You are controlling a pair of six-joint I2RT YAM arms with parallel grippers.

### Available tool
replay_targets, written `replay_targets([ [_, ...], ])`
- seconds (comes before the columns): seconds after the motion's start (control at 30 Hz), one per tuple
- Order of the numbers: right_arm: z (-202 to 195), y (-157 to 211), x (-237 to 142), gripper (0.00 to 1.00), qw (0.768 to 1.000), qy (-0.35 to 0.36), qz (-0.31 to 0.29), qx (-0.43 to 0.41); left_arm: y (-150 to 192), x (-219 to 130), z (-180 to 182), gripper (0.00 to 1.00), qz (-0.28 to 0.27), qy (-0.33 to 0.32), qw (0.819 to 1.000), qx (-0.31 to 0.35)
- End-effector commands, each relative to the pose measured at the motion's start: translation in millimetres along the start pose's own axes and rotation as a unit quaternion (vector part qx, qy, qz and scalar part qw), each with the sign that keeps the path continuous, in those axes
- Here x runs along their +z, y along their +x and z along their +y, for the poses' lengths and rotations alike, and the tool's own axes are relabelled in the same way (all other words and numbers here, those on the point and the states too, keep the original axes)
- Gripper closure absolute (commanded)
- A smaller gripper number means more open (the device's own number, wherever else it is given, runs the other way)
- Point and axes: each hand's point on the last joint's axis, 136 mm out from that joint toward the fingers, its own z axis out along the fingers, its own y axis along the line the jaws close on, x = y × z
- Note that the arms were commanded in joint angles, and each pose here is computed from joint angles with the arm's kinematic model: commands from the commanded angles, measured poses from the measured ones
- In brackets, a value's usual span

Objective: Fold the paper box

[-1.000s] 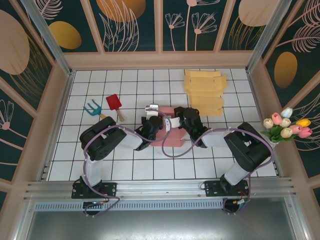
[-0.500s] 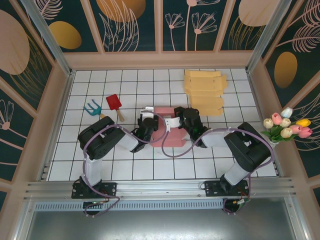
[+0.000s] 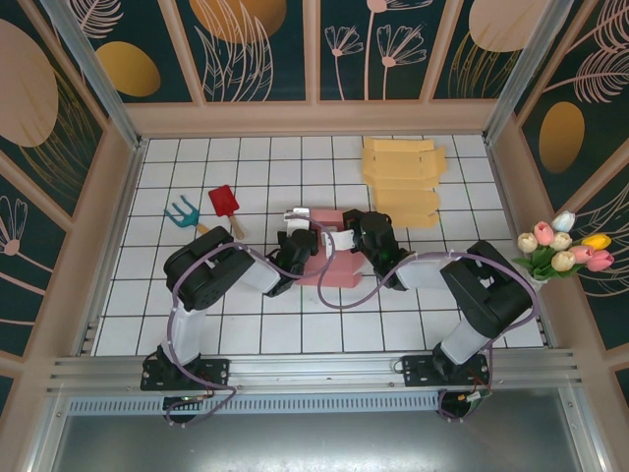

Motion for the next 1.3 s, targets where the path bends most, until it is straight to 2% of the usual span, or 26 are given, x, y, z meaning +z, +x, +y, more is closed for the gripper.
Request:
replay_targets([
  [0.0,72,2,-7,1.0,0.992,-0.125,-0.005,-0.008,0,1,41,1.0,-0.001,-0.081,0.997,0.008],
  [0.1,71,2,-5,1.0,0.992,-0.124,-0.005,-0.004,-4,-2,39,0.98,-0.002,-0.075,0.997,0.002],
  [0.2,73,3,-4,1.0,0.992,-0.127,-0.001,-0.004,-9,-7,33,0.72,0.001,-0.048,0.999,-0.01],
  [0.27,75,3,-4,1.0,0.992,-0.13,0.0,-0.003,-14,-13,25,0.6,0.004,-0.015,1.0,-0.02],
  [0.43,75,4,-3,1.0,0.991,-0.13,0.003,-0.001,-25,-33,0,0.45,0.017,0.08,0.996,-0.039],
  [0.57,74,6,-3,1.0,0.991,-0.131,0.005,0.001,-38,-53,-11,0.41,0.022,0.138,0.989,-0.057],
  [0.67,76,6,-3,1.0,0.991,-0.135,0.006,0.001,-54,-66,-4,0.38,0.018,0.132,0.989,-0.059],
  [0.77,75,5,-3,1.0,0.991,-0.133,0.005,0.002,-56,-73,4,0.39,0.022,0.12,0.991,-0.047],
  [0.97,71,4,-4,1.0,0.991,-0.131,0.004,0.004,-43,-74,19,0.42,0.028,0.096,0.995,-0.024],
  [1.17,71,3,-6,1.0,0.991,-0.132,0.003,0.003,-19,-62,9,0.43,0.043,0.111,0.993,-0.016],
  [1.27,71,2,-6,1.0,0.991,-0.132,0.003,0.002,-10,-49,14,0.42,0.044,0.079,0.996,-0.009],
])
